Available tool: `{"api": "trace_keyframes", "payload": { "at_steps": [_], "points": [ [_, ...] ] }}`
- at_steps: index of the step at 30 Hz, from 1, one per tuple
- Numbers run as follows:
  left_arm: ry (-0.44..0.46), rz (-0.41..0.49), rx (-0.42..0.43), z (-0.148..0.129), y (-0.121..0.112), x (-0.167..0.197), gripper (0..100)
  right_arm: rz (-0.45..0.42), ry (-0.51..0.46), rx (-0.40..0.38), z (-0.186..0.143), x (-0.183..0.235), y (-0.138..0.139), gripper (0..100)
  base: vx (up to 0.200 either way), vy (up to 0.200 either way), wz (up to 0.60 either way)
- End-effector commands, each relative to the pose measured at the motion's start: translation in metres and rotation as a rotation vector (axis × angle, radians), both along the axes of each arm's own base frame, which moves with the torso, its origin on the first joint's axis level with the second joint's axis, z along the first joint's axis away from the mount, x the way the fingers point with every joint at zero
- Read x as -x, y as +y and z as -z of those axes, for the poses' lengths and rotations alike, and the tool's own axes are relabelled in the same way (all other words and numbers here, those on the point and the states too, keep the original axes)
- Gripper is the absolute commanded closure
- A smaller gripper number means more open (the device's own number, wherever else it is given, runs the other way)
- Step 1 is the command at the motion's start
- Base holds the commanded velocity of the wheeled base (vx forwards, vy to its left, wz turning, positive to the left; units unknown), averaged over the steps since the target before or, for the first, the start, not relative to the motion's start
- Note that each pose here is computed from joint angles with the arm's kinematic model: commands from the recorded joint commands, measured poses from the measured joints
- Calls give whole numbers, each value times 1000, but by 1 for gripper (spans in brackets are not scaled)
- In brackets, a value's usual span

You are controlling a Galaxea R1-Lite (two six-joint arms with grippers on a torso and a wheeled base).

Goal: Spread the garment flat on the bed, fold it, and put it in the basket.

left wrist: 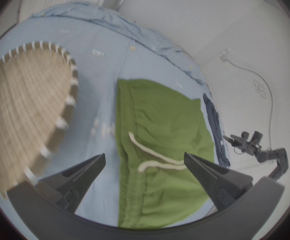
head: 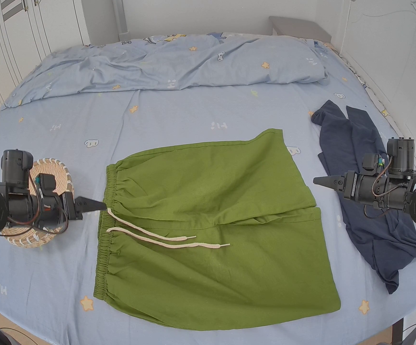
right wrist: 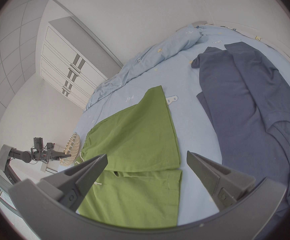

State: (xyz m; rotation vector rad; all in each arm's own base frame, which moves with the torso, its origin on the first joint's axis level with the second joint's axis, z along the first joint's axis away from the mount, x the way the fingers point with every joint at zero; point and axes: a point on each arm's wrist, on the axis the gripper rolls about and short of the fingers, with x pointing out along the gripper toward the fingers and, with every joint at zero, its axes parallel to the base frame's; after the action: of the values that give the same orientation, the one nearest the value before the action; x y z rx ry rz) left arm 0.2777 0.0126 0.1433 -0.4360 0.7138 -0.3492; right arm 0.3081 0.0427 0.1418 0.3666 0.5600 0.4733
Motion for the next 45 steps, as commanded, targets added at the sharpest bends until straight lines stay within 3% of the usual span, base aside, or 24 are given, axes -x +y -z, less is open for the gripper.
{"api": "trace_keyframes", "payload": {
  "at_steps": [1, 3, 5, 9, 15, 27, 45],
  "points": [
    [81, 109, 58, 17, -18, 44, 0, 14, 22, 2, 1, 26, -7, 0, 0, 0, 0],
    [112, 123, 69, 25, -19, 51, 0, 14, 31, 3, 3, 32, -8, 0, 0, 0, 0],
    [208, 145, 113, 46, -18, 72, 0, 12, 54, 5, 7, 53, -10, 0, 0, 0, 0],
    [267, 157, 113, 64, -18, 91, 0, 6, 85, 11, 14, 78, -11, 0, 0, 0, 0],
    [261, 158, 100, 82, -16, 106, 0, -1, 107, 13, 20, 101, -11, 0, 0, 0, 0],
    [293, 130, 107, 101, -9, 98, 0, -33, 101, -3, 18, 104, -9, 0, 0, 0, 0],
    [262, 175, 134, 120, -12, 81, 0, -36, 118, -1, 22, 105, -8, 0, 0, 0, 0]
  ]
}}
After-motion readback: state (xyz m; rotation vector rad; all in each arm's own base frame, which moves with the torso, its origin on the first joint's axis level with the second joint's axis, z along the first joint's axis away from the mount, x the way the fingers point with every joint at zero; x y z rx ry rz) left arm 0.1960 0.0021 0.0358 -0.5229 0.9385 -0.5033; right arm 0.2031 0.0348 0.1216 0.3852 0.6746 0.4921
